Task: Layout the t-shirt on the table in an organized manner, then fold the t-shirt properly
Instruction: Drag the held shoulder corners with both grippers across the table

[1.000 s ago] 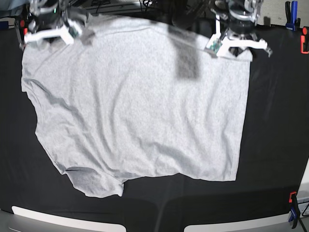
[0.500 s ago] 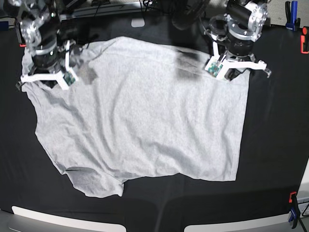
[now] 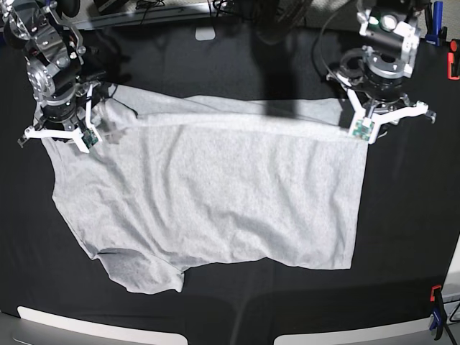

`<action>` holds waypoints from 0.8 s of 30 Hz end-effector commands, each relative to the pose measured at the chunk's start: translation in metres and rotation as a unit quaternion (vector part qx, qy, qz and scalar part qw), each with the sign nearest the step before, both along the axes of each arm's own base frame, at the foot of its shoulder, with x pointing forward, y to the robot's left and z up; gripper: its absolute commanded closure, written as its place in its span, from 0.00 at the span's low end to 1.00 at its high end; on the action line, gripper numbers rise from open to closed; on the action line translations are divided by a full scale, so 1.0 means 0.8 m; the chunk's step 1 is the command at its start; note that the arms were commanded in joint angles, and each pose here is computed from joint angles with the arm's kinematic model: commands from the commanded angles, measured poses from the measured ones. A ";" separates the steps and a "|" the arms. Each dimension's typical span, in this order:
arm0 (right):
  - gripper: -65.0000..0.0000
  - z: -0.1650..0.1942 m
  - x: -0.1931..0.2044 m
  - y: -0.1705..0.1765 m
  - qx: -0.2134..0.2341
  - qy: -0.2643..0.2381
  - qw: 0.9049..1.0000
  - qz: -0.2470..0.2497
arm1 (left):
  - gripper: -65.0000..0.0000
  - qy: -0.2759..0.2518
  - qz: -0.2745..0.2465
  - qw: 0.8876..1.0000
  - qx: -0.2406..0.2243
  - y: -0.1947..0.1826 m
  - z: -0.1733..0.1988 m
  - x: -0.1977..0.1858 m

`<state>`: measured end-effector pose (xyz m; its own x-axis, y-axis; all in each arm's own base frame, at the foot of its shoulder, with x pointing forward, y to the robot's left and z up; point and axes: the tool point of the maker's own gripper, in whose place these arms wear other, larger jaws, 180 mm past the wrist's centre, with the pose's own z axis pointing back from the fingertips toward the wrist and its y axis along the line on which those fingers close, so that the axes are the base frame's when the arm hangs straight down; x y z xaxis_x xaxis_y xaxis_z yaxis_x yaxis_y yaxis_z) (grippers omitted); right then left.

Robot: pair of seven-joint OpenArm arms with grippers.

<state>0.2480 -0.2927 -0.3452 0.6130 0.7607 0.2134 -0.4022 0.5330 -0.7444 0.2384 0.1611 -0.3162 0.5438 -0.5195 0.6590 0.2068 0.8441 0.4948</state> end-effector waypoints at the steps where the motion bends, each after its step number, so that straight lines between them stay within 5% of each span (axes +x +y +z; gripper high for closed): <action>1: 1.00 0.021 0.014 -0.006 -0.016 -0.031 0.999 0.005 | 1.00 -0.025 -0.001 1.000 -0.002 0.001 0.014 0.007; 11: 1.00 0.045 0.044 0.003 -0.012 -0.079 0.996 0.029 | 1.00 -0.067 -0.046 0.996 -0.032 -0.023 0.024 0.018; 18: 1.00 0.066 0.069 0.007 0.005 -0.107 0.994 0.027 | 1.00 0.004 -0.080 0.996 -0.033 -0.024 -0.046 0.026; 24: 1.00 0.067 0.083 0.026 0.046 -0.097 0.993 0.052 | 1.00 0.001 -0.072 0.997 -0.024 -0.015 -0.050 0.046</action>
<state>0.3064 -0.2677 -0.3076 0.4993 0.7762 0.3850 -0.3464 0.5861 -0.7324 0.2679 0.1472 -0.3674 0.4979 -0.5579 0.6640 0.3489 0.8298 0.4356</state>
